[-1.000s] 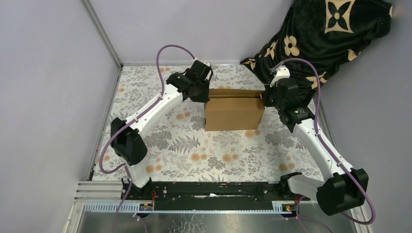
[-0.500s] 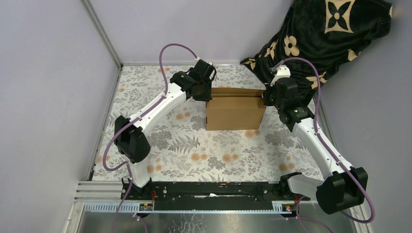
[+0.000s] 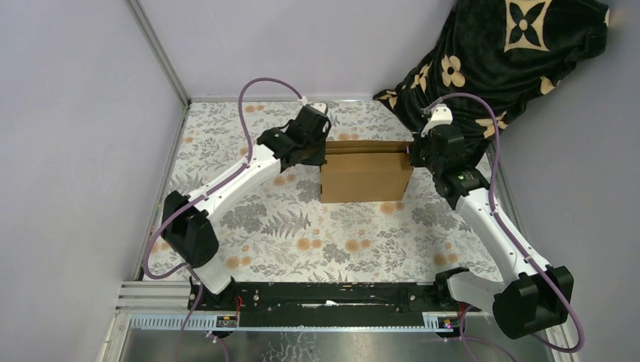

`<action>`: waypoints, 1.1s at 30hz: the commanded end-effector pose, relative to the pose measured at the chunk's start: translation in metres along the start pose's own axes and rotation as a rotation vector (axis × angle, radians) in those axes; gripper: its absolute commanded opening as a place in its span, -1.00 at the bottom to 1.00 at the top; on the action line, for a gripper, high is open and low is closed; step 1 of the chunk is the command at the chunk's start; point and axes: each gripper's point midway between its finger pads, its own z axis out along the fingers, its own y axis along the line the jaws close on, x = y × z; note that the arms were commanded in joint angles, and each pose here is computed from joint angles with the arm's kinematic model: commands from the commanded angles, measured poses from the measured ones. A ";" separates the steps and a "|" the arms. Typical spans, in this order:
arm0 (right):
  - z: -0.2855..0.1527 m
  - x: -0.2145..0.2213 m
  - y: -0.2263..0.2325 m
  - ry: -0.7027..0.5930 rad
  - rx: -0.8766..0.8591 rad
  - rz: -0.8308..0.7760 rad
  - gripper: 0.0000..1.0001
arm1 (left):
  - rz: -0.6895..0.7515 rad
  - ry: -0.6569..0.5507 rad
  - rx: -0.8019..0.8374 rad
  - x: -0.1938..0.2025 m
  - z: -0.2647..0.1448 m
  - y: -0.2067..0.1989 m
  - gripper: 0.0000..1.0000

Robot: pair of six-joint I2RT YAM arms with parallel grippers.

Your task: Fold the paper box

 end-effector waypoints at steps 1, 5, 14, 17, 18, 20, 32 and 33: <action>-0.005 0.044 0.042 0.133 -0.179 0.018 -1.00 | 0.008 -0.033 0.167 0.011 0.002 -0.046 -0.77; -0.007 0.048 0.039 0.130 -0.171 0.014 -1.00 | 0.020 -0.074 0.170 0.012 -0.001 -0.042 -0.77; -0.009 0.055 0.032 0.107 -0.147 0.007 -1.00 | 0.040 -0.129 0.171 0.015 0.007 -0.040 -0.77; -0.010 0.055 0.030 0.096 -0.137 0.004 -1.00 | 0.045 -0.133 0.170 0.016 0.010 -0.042 -0.77; -0.010 0.056 0.029 0.096 -0.133 0.003 -1.00 | 0.046 -0.133 0.170 0.016 0.012 -0.042 -0.76; -0.011 0.058 0.029 0.095 -0.132 0.004 -1.00 | 0.049 -0.133 0.170 0.016 0.014 -0.043 -0.76; -0.013 0.079 0.017 0.101 -0.071 0.042 -1.00 | 0.054 -0.145 0.152 0.021 0.020 -0.040 -0.67; -0.014 0.080 0.016 0.100 -0.068 0.045 -1.00 | 0.056 -0.144 0.151 0.022 0.020 -0.040 -0.64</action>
